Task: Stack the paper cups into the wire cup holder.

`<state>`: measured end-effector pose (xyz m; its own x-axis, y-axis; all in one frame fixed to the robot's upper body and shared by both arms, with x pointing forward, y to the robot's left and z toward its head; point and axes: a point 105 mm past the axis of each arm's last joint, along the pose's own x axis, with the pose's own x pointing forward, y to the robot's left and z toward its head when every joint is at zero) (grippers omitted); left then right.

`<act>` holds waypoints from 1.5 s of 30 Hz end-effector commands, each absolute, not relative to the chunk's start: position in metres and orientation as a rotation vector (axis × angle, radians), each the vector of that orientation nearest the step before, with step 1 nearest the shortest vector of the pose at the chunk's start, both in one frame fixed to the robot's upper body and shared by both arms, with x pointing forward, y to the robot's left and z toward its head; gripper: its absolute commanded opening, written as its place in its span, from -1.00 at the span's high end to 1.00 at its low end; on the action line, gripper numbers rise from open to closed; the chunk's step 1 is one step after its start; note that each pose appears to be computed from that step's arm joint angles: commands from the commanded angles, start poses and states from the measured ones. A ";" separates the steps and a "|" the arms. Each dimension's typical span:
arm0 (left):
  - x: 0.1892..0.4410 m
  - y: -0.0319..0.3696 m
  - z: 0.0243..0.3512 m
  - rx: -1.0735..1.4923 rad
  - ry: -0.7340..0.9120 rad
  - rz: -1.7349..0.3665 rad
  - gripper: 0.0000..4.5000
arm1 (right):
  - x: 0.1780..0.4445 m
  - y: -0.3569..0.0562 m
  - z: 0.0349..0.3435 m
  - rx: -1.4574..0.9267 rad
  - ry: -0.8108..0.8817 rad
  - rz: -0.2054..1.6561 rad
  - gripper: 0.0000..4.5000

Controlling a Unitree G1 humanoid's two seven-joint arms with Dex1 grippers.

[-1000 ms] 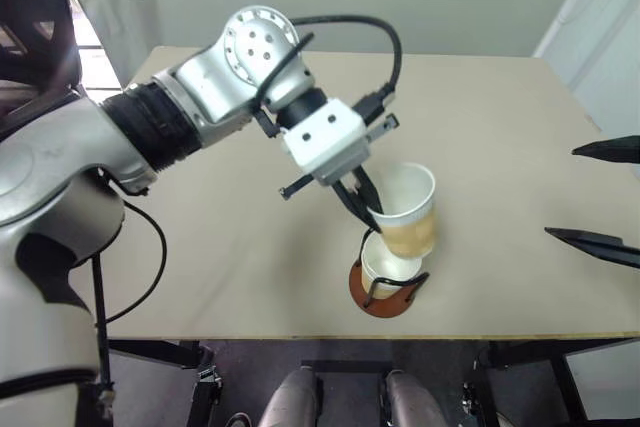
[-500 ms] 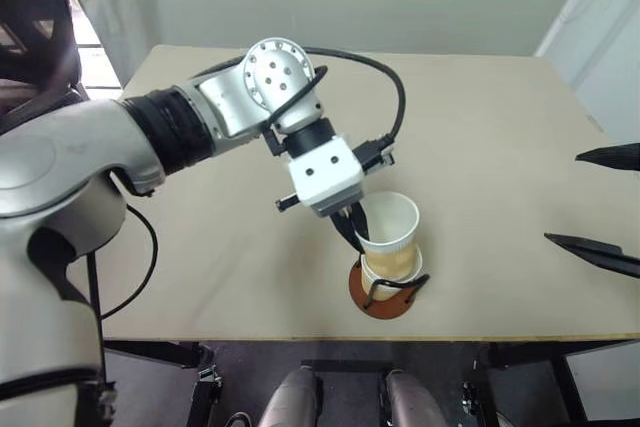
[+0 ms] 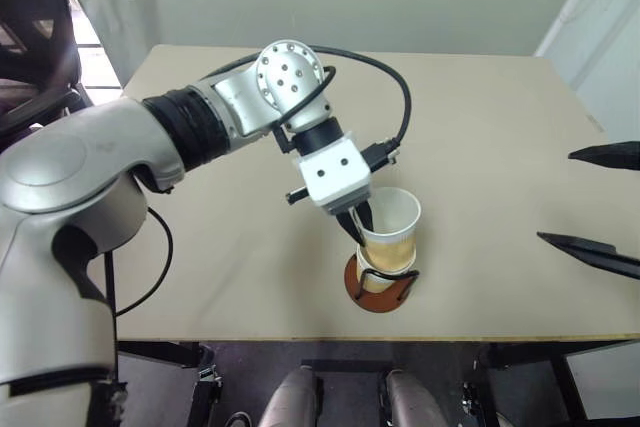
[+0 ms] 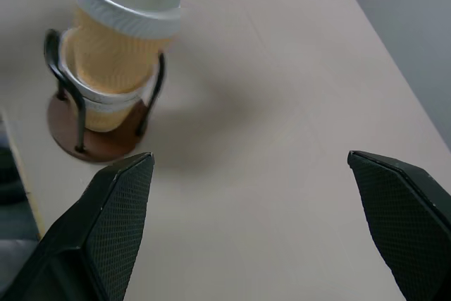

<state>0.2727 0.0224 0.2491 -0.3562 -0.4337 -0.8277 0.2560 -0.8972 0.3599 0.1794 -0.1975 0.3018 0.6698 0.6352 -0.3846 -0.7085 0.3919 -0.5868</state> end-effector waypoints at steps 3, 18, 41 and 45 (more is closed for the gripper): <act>0.269 0.020 0.257 1.484 -0.271 -2.292 -0.05 | 0.168 -0.187 0.316 -0.776 0.007 0.887 -1.00; 0.295 0.019 0.298 1.331 -0.405 -2.041 -0.99 | 0.185 -0.183 0.303 -0.751 0.053 0.938 -1.00; 0.289 0.232 0.253 0.615 0.139 -1.073 -0.99 | 0.248 -0.197 0.285 -0.746 0.070 1.174 -1.00; 0.275 0.234 0.253 0.592 0.149 -1.035 -0.99 | 0.258 -0.191 0.284 -0.761 0.068 1.224 -1.00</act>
